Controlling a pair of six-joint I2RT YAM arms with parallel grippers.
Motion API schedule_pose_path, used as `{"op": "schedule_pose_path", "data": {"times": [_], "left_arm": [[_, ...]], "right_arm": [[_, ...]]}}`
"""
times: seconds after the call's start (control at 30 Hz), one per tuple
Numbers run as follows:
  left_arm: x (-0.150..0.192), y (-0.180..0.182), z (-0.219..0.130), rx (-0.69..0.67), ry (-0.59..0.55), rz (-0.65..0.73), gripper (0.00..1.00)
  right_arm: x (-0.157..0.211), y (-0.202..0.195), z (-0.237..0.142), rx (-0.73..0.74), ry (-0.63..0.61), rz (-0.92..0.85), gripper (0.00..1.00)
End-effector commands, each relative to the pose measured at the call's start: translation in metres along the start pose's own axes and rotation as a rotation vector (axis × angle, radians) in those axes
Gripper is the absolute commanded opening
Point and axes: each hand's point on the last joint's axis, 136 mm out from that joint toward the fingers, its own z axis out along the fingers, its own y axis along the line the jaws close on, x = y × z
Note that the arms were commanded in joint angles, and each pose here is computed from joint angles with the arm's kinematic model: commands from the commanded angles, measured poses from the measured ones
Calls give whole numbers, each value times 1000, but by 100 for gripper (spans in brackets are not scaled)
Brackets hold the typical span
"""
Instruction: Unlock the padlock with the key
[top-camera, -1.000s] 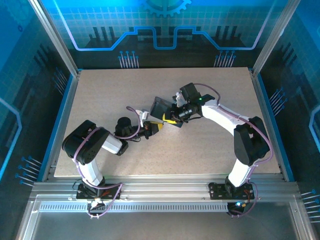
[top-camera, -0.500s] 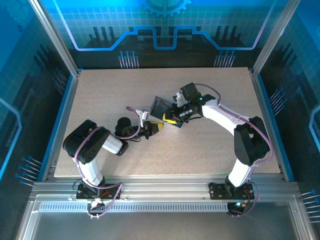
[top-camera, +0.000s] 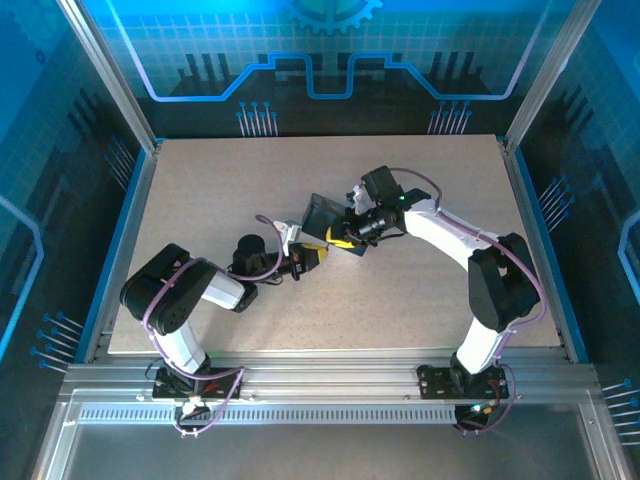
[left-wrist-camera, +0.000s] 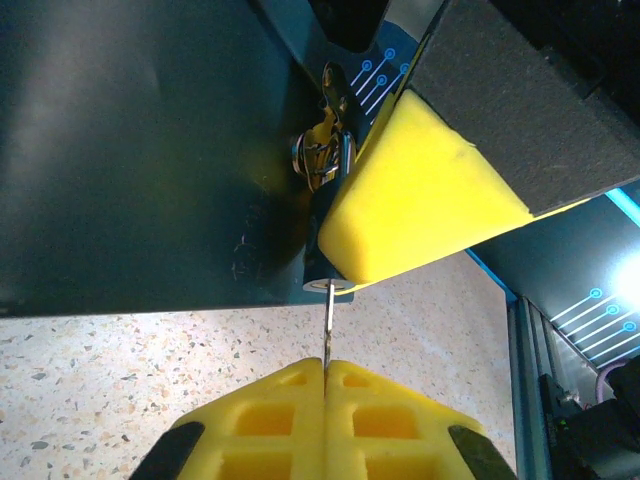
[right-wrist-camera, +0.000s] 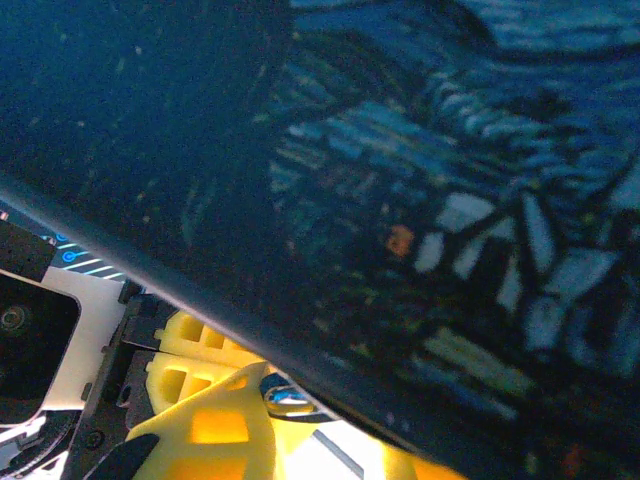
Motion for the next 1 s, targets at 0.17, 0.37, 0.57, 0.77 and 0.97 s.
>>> {"op": "schedule_pose_path", "data": {"times": [0.17, 0.37, 0.57, 0.77, 0.97], "left_arm": [[-28, -12, 1, 19, -67, 42, 0], [-50, -25, 2, 105, -126, -2, 0], [-59, -31, 6, 156, -135, -44, 0], [-62, -29, 10, 152, -137, -52, 0], [-56, -28, 18, 133, -141, -67, 0]], "right_arm": [[13, 15, -12, -61, 39, -25, 0], [16, 7, -11, -35, 43, -19, 0], [20, 6, -8, -22, 61, -38, 0], [23, 9, -7, -44, 72, -41, 0], [24, 14, -5, -64, 63, -45, 0]]}}
